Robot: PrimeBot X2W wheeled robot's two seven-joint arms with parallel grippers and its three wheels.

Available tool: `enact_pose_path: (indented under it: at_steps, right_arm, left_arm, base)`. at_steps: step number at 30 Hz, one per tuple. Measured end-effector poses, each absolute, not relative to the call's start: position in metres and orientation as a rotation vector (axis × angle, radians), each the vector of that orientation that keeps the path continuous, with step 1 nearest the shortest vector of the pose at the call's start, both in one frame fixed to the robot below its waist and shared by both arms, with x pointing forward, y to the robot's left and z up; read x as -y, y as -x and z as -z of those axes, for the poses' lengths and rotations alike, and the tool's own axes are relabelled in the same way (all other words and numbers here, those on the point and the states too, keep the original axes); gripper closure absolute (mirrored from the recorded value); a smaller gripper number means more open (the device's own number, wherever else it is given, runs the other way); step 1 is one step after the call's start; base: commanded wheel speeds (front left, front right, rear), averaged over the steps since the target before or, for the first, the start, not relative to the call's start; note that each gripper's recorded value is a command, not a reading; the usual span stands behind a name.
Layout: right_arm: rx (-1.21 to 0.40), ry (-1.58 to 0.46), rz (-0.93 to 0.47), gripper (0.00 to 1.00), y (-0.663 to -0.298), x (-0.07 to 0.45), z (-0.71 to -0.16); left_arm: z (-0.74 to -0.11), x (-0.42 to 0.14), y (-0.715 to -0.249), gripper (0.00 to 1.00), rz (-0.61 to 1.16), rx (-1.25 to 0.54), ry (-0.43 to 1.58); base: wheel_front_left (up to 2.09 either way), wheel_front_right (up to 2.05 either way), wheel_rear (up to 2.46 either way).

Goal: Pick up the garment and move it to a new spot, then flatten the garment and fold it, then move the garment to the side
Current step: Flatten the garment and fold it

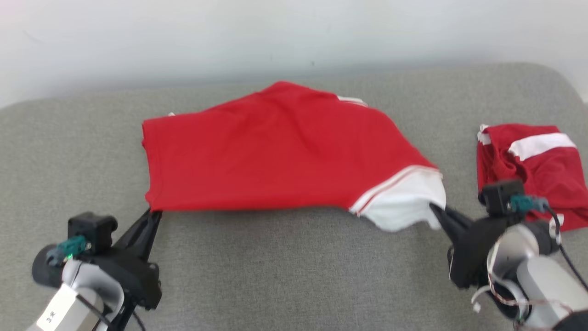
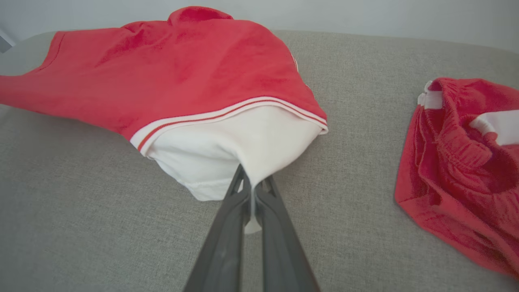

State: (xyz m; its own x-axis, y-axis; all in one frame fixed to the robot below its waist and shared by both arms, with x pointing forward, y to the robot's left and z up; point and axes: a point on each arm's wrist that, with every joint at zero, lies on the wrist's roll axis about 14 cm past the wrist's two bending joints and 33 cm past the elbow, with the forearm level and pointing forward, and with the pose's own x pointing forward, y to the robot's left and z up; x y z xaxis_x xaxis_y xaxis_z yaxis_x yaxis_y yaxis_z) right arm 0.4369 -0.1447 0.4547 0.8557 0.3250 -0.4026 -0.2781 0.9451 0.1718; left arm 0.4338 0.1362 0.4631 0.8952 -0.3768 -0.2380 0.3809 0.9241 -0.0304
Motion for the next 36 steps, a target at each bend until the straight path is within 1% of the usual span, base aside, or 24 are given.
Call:
enact_pose_path:
  at_steps: [3, 4, 7, 8, 10, 14, 20, 25, 30, 33, 35, 36]
  right_arm:
    - [-0.447, -0.155, -0.319, 1.0, -0.42, 0.144, -0.456]
    - [-0.426, -0.223, -0.315, 1.0, -0.414, 0.143, -0.464]
    - [-0.362, -0.277, -0.297, 1.0, -0.415, 0.149, -0.487]
    - [-0.368, -0.276, -0.295, 1.0, -0.414, 0.151, -0.489]
    - [-0.426, -0.257, -0.293, 1.0, -0.403, 0.154, -0.476]
    - [-0.571, -0.235, -0.328, 1.0, -0.377, 0.138, -0.44]
    - [-0.625, -0.155, -0.377, 1.0, -0.378, 0.127, -0.436]
    - [-0.681, -0.096, -0.416, 1.0, -0.392, 0.118, -0.439]
    - [-0.824, -0.045, -0.447, 1.0, -0.407, 0.111, -0.431]
    - [-0.883, -0.045, -0.451, 1.0, -0.435, 0.102, -0.443]
    - [-0.883, -0.064, -0.418, 1.0, -0.468, 0.096, -0.464]
    - [-0.849, -0.073, -0.394, 1.0, -0.49, 0.095, -0.484]
  left_arm:
    - [-0.466, -0.145, -0.422, 1.0, 0.373, -0.239, -0.032]
    - [-0.472, -0.155, -0.417, 1.0, 0.354, -0.22, -0.047]
    - [-0.484, -0.164, -0.413, 1.0, 0.344, -0.191, -0.067]
    - [-0.487, -0.162, -0.412, 1.0, 0.347, -0.182, -0.065]
    - [-0.485, -0.154, -0.406, 1.0, 0.364, -0.188, -0.05]
    - [-0.466, -0.135, -0.391, 1.0, 0.41, -0.249, -0.017]
    - [-0.456, -0.115, -0.386, 1.0, 0.467, -0.29, -0.031]
    - [-0.446, -0.109, -0.389, 1.0, 0.516, -0.362, -0.056]
    - [-0.444, -0.109, -0.408, 1.0, 0.599, -0.477, -0.038]
    - [-0.454, -0.11, -0.438, 1.0, 0.605, -0.544, 0.021]
    - [-0.468, -0.118, -0.469, 1.0, 0.581, -0.557, -0.053]
    - [-0.486, -0.121, -0.491, 1.0, 0.565, -0.529, -0.098]
  base:
    - [0.0, 0.0, 0.0]
    - [0.0, 0.0, 0.0]
    - [0.0, 0.0, 0.0]
    - [0.0, 0.0, 0.0]
    - [0.0, 0.0, 0.0]
    - [0.0, 0.0, 0.0]
    - [0.0, 0.0, 0.0]
    - [0.0, 0.0, 0.0]
    - [0.0, 0.0, 0.0]
    - [0.0, 0.0, 0.0]
    - [0.0, 0.0, 0.0]
    - [0.0, 0.0, 0.0]
